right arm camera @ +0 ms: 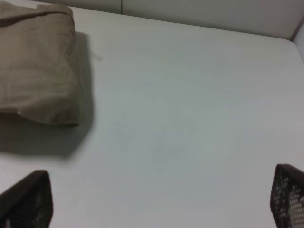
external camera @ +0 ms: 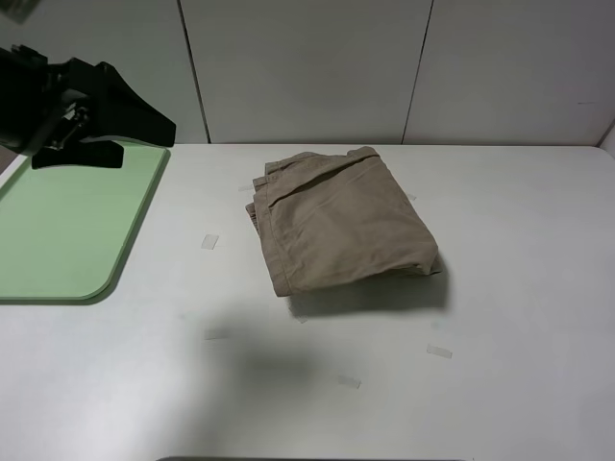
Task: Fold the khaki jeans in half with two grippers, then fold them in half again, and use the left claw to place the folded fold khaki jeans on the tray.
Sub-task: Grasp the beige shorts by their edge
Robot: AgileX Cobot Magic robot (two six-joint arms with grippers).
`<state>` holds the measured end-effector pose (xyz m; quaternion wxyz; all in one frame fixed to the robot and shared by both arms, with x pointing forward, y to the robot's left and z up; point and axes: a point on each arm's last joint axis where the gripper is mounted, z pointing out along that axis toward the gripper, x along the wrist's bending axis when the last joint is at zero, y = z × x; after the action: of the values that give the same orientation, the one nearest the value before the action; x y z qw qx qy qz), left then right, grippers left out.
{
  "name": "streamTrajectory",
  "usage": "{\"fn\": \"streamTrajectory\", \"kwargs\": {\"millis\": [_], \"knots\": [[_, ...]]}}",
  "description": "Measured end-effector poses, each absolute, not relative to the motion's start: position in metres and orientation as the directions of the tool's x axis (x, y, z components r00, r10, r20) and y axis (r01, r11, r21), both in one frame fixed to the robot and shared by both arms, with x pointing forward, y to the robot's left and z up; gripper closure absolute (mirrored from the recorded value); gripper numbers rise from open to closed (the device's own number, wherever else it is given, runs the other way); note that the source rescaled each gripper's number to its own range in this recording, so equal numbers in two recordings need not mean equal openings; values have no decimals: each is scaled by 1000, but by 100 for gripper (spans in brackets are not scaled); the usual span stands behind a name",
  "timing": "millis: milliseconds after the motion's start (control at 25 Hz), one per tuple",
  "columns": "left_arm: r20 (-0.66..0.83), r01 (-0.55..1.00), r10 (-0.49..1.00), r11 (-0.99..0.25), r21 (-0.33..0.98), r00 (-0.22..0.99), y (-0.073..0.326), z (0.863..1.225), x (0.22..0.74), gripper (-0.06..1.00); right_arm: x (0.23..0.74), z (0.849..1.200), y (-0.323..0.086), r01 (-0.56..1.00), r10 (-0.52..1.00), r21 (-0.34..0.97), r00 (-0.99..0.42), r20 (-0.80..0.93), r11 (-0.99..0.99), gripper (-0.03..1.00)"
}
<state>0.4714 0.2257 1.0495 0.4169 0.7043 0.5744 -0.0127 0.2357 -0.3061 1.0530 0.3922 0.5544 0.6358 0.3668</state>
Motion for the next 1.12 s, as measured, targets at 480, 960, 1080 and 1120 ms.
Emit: {"fn": "streamTrajectory", "kwargs": {"millis": [480,960,1080,1120], "knots": [[-661,973,743,63,222,103,231,958,514,12,236,1053,-306,417,993,901,-77,-91,115,-3],[-628,956,757,15,293,180,228,914,541,12,236,1053,-306,417,993,901,-77,-91,115,-3],[-627,953,753,0,303,200,224,911,546,12,236,1053,-306,417,993,901,-77,-91,115,-3],[-629,953,751,0,304,201,222,910,547,12,236,1053,-306,417,993,901,-77,-91,115,-3]]}}
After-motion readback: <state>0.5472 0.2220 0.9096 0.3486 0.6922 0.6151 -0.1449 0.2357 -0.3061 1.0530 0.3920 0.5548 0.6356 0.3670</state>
